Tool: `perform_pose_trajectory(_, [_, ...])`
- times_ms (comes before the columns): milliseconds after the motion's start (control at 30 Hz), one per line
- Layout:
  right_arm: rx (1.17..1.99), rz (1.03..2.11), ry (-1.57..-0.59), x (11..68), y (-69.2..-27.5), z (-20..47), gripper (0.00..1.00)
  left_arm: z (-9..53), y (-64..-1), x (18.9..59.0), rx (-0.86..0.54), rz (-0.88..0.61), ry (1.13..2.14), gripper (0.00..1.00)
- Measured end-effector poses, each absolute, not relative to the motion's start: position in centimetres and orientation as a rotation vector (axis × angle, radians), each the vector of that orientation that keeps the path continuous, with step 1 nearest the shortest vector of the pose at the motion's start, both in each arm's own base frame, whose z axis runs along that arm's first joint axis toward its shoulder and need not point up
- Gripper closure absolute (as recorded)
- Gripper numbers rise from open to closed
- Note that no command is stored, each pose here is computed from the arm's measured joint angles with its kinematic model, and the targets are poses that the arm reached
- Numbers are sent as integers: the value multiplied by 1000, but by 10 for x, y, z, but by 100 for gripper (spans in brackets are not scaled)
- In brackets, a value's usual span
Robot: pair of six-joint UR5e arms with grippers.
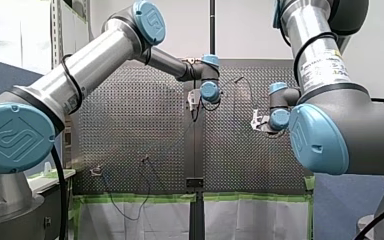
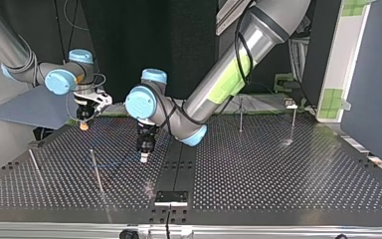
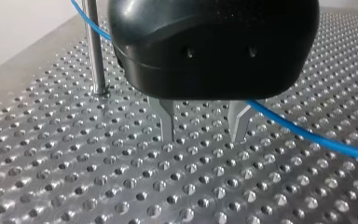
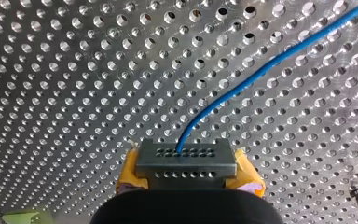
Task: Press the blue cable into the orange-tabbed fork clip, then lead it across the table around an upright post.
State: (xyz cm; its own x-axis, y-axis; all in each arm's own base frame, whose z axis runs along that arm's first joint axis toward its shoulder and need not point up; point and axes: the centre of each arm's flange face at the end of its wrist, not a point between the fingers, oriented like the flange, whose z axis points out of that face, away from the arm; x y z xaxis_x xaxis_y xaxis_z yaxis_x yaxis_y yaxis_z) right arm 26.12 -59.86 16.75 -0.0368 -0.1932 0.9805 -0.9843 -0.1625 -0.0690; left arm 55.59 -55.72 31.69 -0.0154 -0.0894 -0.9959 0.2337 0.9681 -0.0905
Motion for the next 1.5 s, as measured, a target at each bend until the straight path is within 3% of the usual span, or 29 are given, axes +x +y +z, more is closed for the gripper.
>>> perform_pose_trajectory(33, [1449, 1279, -1304, 261, -599, 167, 100, 317, -558, 556, 120, -265, 1567, 0])
perform_pose_trajectory(1133, [1337, 1193, -1392, 188, -636, 4, 100, 316, -553, 557, 92, -278, 1588, 0])
perform_pose_trajectory(1500, [1346, 1156, -1417, 172, -630, -61, 100, 313, -556, 550, 98, -258, 1612, 0])
